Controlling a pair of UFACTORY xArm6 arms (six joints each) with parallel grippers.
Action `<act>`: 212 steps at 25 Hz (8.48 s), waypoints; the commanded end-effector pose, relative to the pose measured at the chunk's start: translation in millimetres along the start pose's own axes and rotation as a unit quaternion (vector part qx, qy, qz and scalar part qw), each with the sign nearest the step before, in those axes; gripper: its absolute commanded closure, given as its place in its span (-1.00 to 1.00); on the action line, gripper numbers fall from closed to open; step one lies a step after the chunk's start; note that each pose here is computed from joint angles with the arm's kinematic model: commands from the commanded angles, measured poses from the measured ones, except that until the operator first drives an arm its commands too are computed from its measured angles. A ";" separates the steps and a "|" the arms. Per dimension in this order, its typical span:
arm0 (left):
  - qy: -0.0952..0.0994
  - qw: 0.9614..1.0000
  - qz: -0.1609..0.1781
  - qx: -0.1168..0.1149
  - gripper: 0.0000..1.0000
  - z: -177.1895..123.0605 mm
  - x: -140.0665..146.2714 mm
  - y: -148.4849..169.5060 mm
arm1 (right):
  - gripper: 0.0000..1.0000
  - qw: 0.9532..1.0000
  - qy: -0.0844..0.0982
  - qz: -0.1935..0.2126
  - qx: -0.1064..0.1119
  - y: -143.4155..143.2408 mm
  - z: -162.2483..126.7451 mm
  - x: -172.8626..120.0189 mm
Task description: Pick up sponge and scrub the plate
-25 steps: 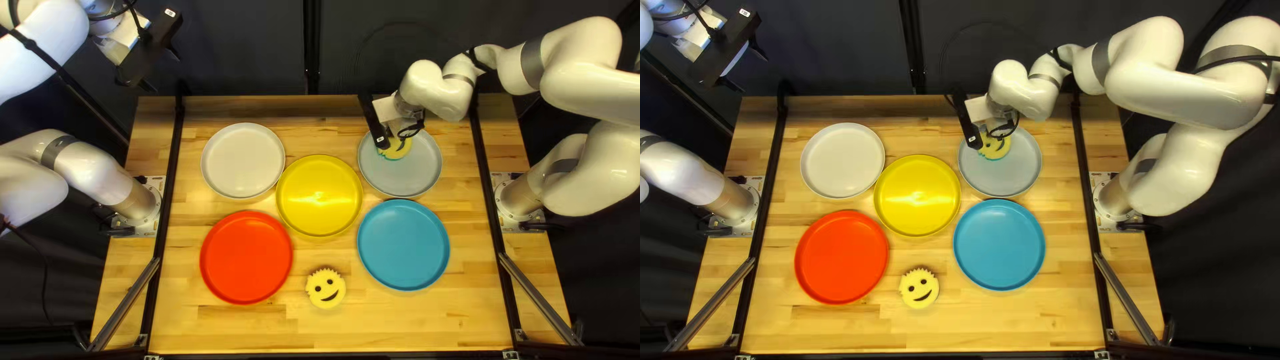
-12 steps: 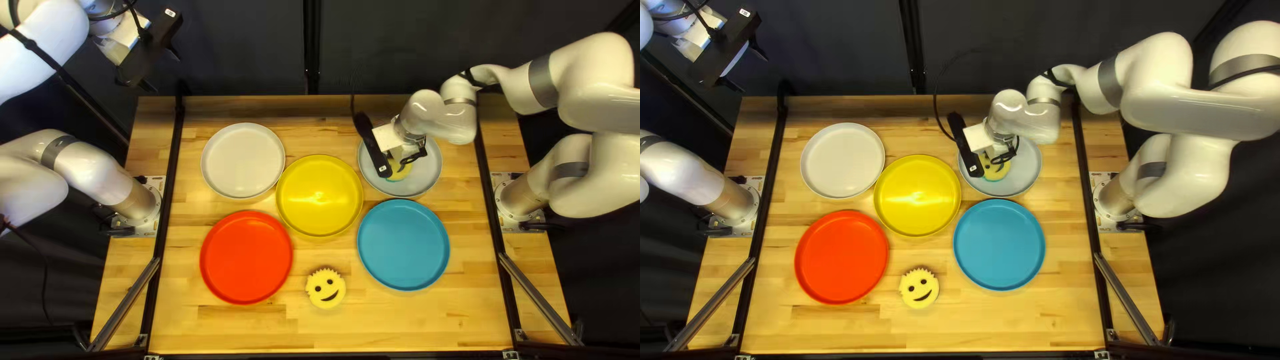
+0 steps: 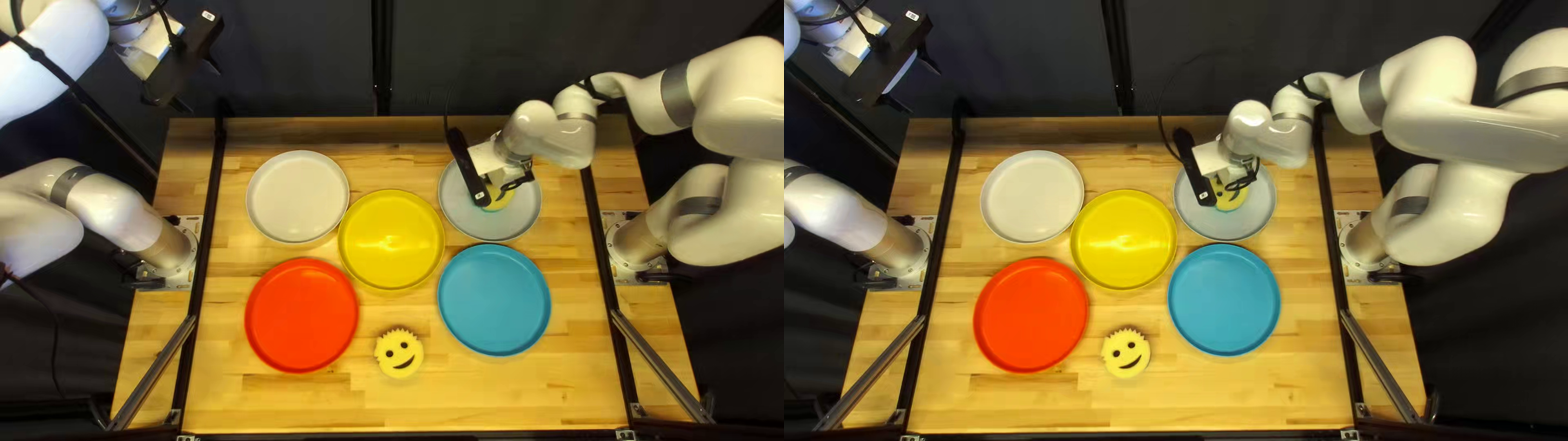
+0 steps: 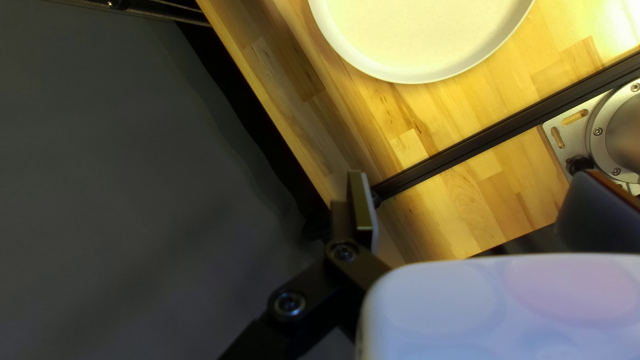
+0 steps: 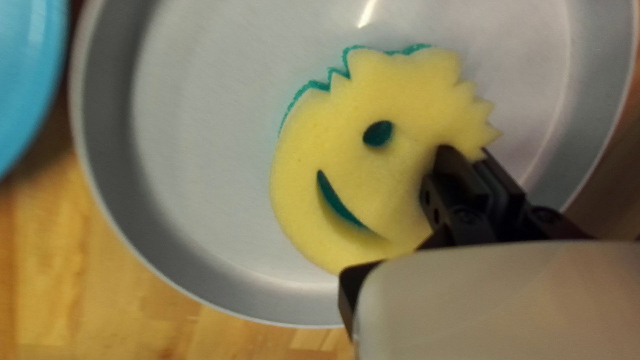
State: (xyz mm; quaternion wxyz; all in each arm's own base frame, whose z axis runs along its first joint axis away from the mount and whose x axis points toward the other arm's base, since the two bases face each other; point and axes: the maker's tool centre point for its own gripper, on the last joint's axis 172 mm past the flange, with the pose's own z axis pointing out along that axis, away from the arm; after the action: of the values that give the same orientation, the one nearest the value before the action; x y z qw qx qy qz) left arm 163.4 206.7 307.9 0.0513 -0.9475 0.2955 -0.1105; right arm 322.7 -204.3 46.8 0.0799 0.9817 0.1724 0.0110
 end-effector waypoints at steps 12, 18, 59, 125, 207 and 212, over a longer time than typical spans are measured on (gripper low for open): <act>0.000 1.000 0.000 0.000 -1.00 0.0 0.0 0.0 | 1.00 0.997 0.005 0.041 0.060 -44.6 -37.2 50.6; 0.000 1.000 0.000 0.000 -1.00 0.0 0.0 0.0 | 1.00 0.999 0.020 0.023 0.044 -84.7 -33.9 86.8; 0.000 1.000 0.000 0.000 -1.00 0.0 0.0 0.0 | 1.00 1.000 0.004 0.009 -0.002 -210.6 -62.5 134.1; 0.000 1.000 0.000 0.000 -1.00 0.0 0.0 0.0 | 1.00 0.998 -0.015 -0.047 -0.026 -256.5 -42.5 150.0; 0.000 1.000 0.000 0.000 -1.00 0.0 0.0 0.0 | 1.00 0.974 0.029 -0.218 -0.054 -324.5 -59.8 97.5; 0.000 1.000 0.000 0.000 -1.00 0.0 0.0 0.0 | 1.00 0.972 0.023 -0.229 -0.047 -302.7 -53.0 89.9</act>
State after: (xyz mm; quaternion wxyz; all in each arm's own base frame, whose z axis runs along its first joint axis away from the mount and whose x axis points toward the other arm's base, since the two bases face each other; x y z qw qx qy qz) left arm 163.4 206.7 307.9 0.0513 -0.9475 0.2955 -0.1105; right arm 302.4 124.7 50.5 0.1257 0.9118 0.3901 0.0242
